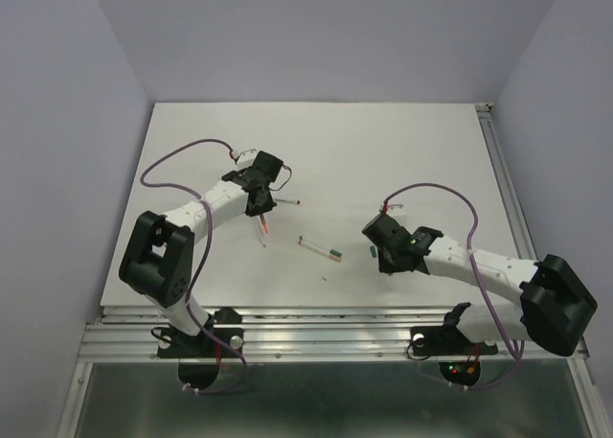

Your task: Open the pen caps

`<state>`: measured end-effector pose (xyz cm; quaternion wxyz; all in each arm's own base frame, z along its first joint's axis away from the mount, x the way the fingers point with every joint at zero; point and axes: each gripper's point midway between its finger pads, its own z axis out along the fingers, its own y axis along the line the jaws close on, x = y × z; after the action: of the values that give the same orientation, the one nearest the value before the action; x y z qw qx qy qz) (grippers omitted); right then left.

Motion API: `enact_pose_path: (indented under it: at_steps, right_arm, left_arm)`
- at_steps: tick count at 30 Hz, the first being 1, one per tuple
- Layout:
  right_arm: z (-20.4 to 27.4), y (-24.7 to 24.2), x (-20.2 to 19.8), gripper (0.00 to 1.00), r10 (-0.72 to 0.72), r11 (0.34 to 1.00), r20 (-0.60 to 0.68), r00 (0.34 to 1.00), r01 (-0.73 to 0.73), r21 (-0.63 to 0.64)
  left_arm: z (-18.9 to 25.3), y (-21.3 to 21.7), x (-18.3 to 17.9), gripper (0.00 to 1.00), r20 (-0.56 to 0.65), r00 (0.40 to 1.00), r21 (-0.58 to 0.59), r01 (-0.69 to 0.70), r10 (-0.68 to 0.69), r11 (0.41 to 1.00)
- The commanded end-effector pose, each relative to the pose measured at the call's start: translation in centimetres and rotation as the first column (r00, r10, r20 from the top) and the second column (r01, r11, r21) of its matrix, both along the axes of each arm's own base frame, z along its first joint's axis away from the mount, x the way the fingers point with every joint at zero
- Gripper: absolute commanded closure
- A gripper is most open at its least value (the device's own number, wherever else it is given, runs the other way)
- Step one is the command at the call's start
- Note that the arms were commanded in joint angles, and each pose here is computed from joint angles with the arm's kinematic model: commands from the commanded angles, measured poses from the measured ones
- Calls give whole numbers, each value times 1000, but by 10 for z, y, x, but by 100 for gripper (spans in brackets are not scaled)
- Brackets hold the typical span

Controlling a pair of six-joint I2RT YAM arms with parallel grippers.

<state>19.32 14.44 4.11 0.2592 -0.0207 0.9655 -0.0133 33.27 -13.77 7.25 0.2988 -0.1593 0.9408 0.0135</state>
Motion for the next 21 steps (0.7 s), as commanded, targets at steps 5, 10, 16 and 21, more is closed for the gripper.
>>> enact_pose_path:
  at_steps: [5,10,16,21]
  right_arm:
    - [22,8,21,71,-33,999,80,996,31,25]
    - [17,10,23,67,-39,999,67,997,39,11]
    - [24,17,25,56,-36,999,68,997,33,40]
    - [50,25,27,40,-36,994,100,994,25,110]
  left_arm:
    - [9,-1,9,71,0,1000,30,8,-8,1000]
    - [11,-1,11,60,5,1000,36,9,-9,999]
    - [18,-2,9,46,20,1000,16,11,-11,1000]
    - [37,-15,6,39,56,997,-69,52,-48,996]
